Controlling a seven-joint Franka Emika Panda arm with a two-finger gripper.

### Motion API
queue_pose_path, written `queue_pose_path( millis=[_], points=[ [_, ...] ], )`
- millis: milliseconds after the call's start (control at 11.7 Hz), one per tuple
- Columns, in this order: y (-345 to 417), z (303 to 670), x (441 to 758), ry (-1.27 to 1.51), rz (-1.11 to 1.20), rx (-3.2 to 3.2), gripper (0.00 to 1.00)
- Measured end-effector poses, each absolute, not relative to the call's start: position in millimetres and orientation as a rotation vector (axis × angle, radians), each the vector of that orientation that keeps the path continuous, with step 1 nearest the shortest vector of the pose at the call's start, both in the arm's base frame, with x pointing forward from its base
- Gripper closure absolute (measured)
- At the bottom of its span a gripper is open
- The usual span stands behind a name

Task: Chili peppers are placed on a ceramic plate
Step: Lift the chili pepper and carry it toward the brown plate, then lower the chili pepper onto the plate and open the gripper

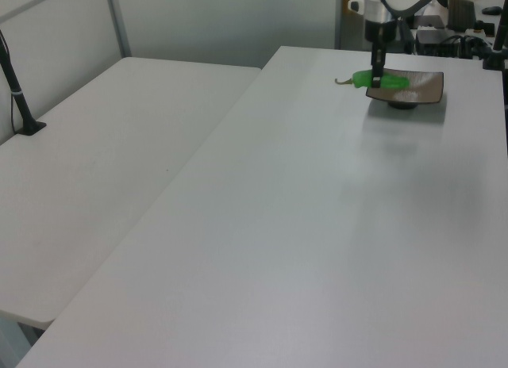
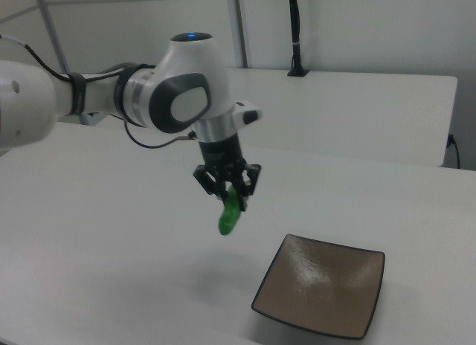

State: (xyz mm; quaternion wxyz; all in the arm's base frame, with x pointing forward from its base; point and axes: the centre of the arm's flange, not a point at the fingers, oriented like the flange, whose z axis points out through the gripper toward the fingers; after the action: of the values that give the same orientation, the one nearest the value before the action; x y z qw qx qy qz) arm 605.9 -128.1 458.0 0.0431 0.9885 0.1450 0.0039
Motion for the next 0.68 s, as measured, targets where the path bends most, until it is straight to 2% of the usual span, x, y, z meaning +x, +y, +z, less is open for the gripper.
queue_pose_path(
  millis=[341,682],
  points=[
    [-196,454,590,0.392,0.004,3.006,0.66],
    [-232,422,594,0.326,0.032,2.976,0.66]
  ],
)
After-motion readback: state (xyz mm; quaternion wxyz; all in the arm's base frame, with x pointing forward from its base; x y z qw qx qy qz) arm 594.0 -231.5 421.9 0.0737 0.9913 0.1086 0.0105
